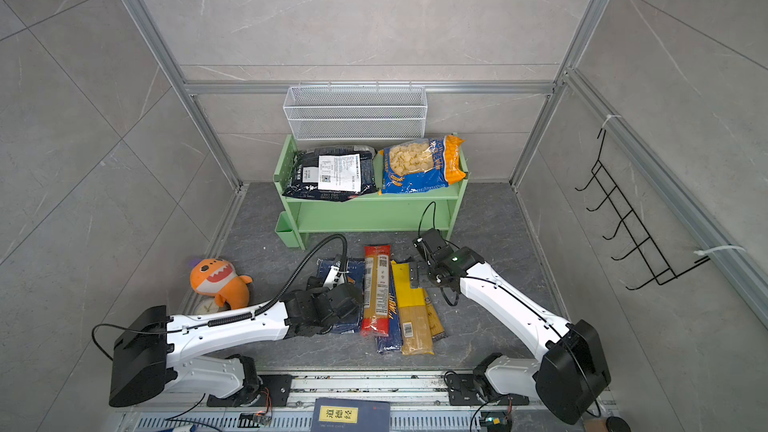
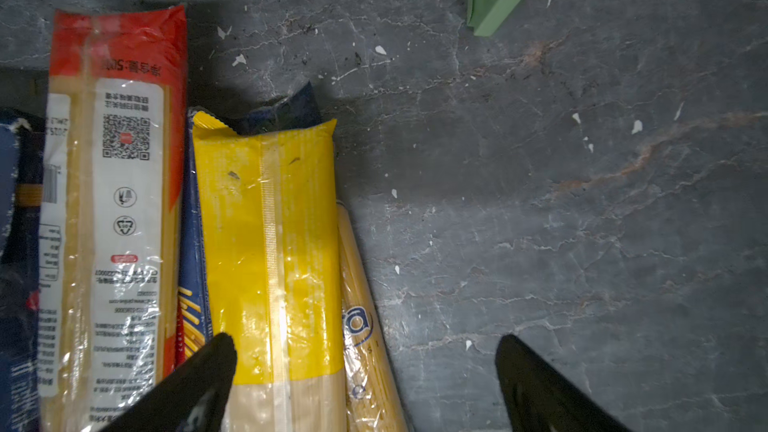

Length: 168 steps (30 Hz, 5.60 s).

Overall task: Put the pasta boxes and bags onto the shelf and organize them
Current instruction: 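Lower the right gripper to the yellow spaghetti bag while the left hovers, then close the right gripper on the yellow spaghetti bag's end, then lift the yellow spaghetti bag upright with the right gripper toward the shelf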

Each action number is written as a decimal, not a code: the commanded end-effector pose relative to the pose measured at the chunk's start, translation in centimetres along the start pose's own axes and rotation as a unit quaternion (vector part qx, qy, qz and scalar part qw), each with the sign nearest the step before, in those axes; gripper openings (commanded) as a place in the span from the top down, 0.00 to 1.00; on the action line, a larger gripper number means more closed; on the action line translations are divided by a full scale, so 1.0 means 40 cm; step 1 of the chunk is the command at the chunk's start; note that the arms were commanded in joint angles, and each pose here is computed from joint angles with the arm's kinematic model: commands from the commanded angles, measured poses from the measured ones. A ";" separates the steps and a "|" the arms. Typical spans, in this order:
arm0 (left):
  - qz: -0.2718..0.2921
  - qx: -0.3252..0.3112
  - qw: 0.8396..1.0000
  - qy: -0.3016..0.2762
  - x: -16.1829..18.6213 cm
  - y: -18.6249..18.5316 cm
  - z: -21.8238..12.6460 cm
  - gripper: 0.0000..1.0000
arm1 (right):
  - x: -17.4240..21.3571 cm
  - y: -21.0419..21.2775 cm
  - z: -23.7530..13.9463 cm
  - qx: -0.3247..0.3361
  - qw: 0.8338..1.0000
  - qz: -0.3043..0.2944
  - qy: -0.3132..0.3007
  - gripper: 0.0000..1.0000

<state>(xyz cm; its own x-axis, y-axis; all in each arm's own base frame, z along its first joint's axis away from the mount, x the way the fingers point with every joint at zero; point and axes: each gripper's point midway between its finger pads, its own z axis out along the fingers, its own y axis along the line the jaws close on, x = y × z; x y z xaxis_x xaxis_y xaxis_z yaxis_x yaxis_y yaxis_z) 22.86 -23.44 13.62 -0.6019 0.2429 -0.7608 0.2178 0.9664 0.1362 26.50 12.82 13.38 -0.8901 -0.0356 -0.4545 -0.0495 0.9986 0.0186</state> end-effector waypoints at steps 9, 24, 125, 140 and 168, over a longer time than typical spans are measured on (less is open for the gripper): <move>-0.041 0.022 0.995 -0.084 -0.114 0.020 -0.066 0.00 | 0.062 0.038 0.019 -0.063 0.998 0.019 0.015 0.01; -0.062 0.054 0.996 -0.018 -0.045 0.009 -0.069 0.00 | 0.240 0.101 0.075 -0.142 0.987 0.030 0.070 0.14; -0.134 0.047 0.989 0.034 -0.013 0.099 -0.020 0.01 | -0.260 0.182 -0.114 -0.201 0.970 0.019 -0.135 0.84; -0.139 0.055 0.988 0.045 -0.031 0.099 0.005 0.01 | -0.399 0.114 -0.044 -0.169 0.963 0.040 -0.207 0.84; -0.146 0.079 0.984 0.056 -0.024 0.081 0.004 0.02 | -0.478 0.084 -0.056 -0.196 0.949 0.091 -0.229 0.84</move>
<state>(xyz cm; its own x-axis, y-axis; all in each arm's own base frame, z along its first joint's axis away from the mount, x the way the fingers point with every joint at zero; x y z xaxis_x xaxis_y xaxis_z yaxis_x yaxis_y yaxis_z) 23.82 -19.43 13.28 -0.7501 -0.0166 -0.6611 0.1020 0.9848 -0.1404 40.26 15.61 17.02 -0.7597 0.1658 -0.6287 -0.0758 0.9378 0.3388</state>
